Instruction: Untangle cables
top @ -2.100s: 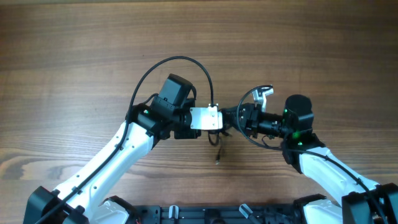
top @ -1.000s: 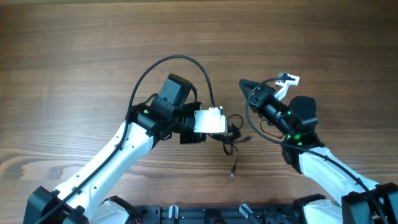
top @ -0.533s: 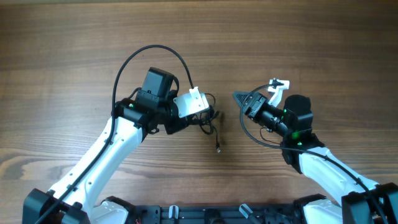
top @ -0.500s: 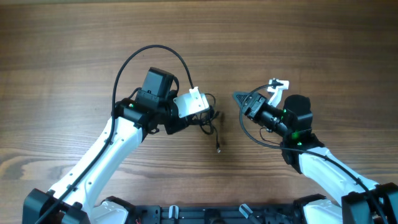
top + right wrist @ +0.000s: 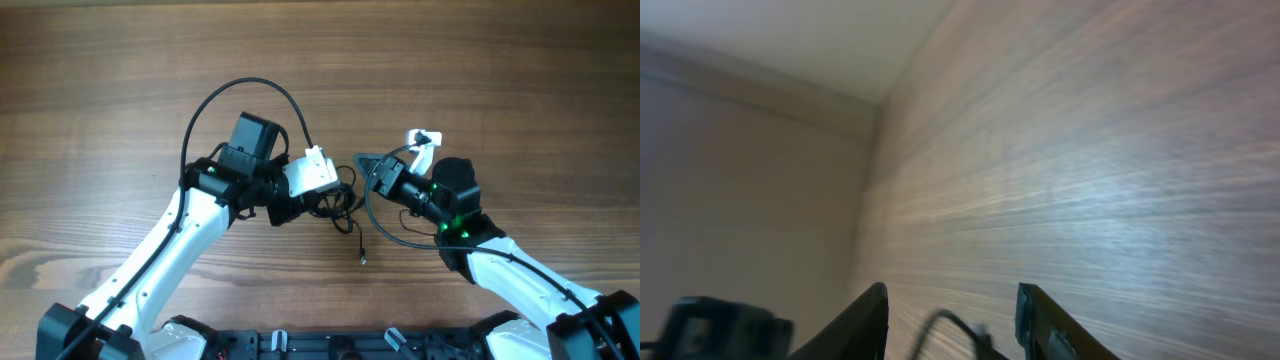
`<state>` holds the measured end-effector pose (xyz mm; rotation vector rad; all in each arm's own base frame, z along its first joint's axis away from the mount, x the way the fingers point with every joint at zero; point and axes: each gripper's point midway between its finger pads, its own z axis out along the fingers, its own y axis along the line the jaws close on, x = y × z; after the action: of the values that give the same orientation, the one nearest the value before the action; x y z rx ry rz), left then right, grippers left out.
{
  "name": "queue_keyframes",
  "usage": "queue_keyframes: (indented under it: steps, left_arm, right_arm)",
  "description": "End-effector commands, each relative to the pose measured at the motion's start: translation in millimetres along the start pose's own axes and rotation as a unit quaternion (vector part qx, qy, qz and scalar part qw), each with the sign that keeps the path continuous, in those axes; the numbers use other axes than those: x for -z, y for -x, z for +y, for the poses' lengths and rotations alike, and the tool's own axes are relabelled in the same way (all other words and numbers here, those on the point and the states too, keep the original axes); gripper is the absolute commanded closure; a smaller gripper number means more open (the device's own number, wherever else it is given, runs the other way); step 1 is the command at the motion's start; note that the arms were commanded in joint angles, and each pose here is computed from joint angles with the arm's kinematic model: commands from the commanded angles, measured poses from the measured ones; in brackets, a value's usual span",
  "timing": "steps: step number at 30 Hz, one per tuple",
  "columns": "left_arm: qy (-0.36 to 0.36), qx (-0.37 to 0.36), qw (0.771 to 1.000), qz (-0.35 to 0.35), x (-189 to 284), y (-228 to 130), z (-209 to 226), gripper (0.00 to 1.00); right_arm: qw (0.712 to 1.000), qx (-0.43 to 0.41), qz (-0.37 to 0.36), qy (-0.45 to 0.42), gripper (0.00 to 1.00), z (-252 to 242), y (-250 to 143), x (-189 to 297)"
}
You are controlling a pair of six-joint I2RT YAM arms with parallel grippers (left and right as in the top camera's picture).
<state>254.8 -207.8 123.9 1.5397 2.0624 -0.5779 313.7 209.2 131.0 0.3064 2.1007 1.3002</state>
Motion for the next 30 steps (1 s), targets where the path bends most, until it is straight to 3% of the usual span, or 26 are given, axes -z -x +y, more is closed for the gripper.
queue_keyframes:
  steps: [1, 8, 12, 16, 23, 26, 30]
  left_arm:
    - [-0.015, 0.005, 1.0, -0.013, -0.1, 4.8, -4.9, 0.96]
    - [-0.015, 0.003, 1.0, -0.014, -0.1, 4.8, -4.9, 0.96]
    - [-0.015, 0.003, 1.0, -0.013, -0.1, 4.8, -4.8, 0.96]
    - [-0.007, 0.006, 1.0, -0.006, -0.1, 2.2, -2.0, 0.96]
    - [0.023, 0.164, 0.986, -0.018, 8.5, -3.5, 20.9, 0.96]
    - [0.046, 0.267, 0.962, -0.04, 16.7, -5.3, 40.8, 0.96]
    - [0.067, 0.4, 0.911, -0.076, 27.3, -6.0, 64.0, 0.96]
  right_arm:
    - [0.998, 0.016, 0.042, 0.047, 0.6, 23.6, -9.2, -2.6]
    - [0.994, 0.016, 0.095, 0.043, 0.73, 16.9, -30.7, -0.4]
    - [0.994, 0.026, 0.091, 0.059, 0.95, 25.7, -30.3, -1.4]
    - [0.994, 0.043, 0.063, 0.082, 0.95, 37.9, -17.2, -1.0]
    - [0.995, 0.024, 0.02, 0.092, 0.95, 40.8, 9.6, 4.2]
    - [0.995, 0.017, 0.021, 0.093, 0.95, 40.9, 9.9, 4.4]
    - [0.993, 0.008, 0.034, 0.111, 0.95, 48.7, 6.2, 6.4]
